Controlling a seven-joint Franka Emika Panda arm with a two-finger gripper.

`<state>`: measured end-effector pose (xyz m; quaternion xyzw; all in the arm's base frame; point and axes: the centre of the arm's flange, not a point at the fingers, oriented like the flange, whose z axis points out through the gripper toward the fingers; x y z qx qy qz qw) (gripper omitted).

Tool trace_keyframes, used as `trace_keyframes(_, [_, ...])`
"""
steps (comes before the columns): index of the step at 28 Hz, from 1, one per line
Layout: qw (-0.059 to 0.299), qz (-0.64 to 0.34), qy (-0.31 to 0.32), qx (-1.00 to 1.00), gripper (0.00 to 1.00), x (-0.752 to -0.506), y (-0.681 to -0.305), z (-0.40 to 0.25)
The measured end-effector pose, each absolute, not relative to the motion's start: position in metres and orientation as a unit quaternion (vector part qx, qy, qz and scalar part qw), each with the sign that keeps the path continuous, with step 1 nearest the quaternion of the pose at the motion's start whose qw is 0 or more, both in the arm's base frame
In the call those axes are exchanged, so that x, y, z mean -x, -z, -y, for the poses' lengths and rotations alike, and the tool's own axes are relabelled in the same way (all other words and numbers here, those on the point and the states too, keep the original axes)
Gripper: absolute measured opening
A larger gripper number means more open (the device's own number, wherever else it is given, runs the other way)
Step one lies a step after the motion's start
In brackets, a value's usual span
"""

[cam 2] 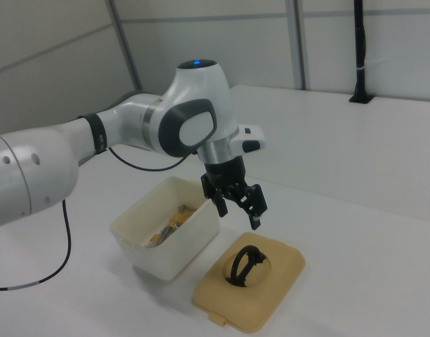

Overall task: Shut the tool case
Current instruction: 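Move the gripper down over the beige lid's black handle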

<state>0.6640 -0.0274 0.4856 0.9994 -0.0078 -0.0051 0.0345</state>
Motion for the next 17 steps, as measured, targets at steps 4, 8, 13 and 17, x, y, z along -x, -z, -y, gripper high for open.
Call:
trace_keyframes(4, [0.044, -0.003, 0.002, -0.999, 1.0, -0.668, -0.463, 0.02])
trace_keyframes(8, [0.052, -0.01, 0.006, -0.999, 1.0, -0.666, -0.445, 0.01])
trace_keyframes(13, [0.058, -0.015, 0.01, -0.998, 1.0, -0.664, -0.429, 0.003])
trace_keyframes(17, [0.065, -0.016, 0.009, -0.998, 1.0, -0.662, -0.417, -0.002])
